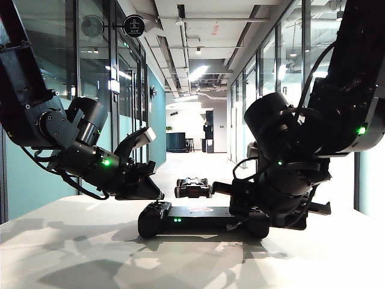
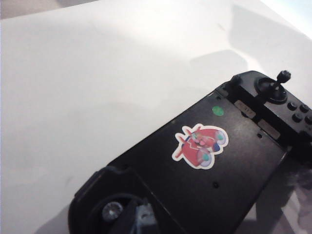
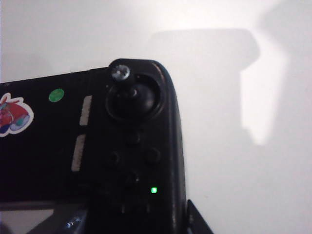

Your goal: Push the left joystick on the remote control sitting on the white table forward to make the robot dog walk in a straight line until it approaches the door.

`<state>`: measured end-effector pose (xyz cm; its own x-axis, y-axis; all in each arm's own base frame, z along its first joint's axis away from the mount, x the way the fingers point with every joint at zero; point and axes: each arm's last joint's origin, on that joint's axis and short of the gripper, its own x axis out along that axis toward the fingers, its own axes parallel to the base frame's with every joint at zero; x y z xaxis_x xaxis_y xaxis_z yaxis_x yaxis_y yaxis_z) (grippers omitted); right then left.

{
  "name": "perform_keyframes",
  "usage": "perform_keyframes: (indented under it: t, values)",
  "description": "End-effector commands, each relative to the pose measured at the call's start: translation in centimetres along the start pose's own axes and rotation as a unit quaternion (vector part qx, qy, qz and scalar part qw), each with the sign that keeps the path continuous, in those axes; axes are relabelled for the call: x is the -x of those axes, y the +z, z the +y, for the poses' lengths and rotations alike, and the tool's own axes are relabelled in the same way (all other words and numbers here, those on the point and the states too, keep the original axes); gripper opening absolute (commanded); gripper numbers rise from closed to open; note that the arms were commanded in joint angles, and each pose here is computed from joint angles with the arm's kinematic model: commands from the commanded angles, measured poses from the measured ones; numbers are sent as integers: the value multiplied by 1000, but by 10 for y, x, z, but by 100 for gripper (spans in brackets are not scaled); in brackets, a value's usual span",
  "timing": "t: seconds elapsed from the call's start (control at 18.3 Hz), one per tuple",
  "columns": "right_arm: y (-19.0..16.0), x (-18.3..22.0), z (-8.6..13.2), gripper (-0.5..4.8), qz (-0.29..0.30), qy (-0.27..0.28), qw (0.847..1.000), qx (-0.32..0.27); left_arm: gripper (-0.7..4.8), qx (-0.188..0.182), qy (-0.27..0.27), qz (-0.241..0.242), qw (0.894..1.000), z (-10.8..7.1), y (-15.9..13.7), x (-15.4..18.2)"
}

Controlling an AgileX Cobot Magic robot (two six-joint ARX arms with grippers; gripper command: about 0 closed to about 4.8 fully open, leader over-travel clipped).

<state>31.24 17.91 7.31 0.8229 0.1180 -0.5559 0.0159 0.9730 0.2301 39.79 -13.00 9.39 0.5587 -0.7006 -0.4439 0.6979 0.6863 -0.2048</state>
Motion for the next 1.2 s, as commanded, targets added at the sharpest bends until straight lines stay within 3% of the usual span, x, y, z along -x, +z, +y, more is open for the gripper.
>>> perform_keyframes:
  t: [0.05, 1.2]
  values:
    - [4, 1, 2, 206, -13, 5, 1000, -14, -5, -7, 7, -9, 1000, 1, 3, 0]
    - [4, 1, 2, 206, -14, 5, 1000, -14, -5, -7, 5, -10, 1000, 4, -1, -5]
